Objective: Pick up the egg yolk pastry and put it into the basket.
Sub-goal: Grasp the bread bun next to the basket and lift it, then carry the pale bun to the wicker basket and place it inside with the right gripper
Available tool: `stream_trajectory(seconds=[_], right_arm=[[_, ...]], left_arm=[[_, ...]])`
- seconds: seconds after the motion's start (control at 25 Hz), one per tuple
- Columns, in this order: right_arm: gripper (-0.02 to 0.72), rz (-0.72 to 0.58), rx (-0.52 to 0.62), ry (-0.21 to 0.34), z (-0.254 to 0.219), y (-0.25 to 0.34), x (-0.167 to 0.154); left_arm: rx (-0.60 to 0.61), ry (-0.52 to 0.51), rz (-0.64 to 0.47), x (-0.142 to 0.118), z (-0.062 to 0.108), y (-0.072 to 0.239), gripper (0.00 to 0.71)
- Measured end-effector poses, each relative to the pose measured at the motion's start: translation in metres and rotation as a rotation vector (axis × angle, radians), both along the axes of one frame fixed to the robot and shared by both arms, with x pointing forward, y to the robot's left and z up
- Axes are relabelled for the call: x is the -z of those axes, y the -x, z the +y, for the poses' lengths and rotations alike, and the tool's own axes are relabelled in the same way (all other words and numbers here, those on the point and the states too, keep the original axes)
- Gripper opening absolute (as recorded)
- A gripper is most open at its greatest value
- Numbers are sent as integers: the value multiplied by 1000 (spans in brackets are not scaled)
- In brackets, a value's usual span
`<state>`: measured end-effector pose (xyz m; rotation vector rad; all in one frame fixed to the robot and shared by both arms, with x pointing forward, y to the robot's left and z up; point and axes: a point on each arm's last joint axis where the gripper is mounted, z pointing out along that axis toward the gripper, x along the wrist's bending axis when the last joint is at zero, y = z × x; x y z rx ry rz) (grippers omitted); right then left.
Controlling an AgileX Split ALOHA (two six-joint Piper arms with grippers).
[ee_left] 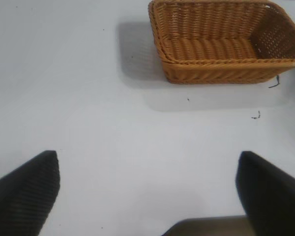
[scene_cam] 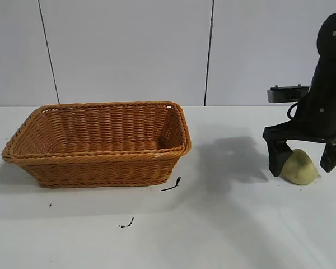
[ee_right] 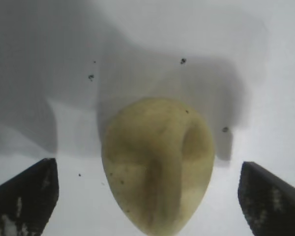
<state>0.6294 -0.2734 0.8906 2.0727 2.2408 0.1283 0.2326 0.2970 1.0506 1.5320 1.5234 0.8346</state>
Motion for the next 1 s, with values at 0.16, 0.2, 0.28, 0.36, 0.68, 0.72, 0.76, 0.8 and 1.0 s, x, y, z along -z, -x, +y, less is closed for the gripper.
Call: stream_trajectory(seconds=[0.16,0.2,0.28,0.36,0.68,0.72,0.76,0.8,1.0], right_arm=[[683,12,0,1,0,0,5],[664,11,-1,1,0,0,5],[563,11,-1,1,0,0,5],[428,12,-1,1,0,0,5],[203,20,-7,9,-1,1,-1],[202,22,-8,12,-1,2,-6],[202,20,-10,15,-1,1,-14],[202,19,-12,15,-1,0,-23],[199,-59,-17,14,-1,-10,-92]], left_arm=[[0,0,0,0,0,0,695],[0,0,0,0,0,0,695],[0,0,0,0,0,0,695],[0,0,0,0,0,0,695],[0,0,0,0,0,0,695],[0,0,0,0,0,0,695],[0,0,0,0,0,0,695],[0,0,0,0,0,0,695],[0,0,0,0,0,0,695]])
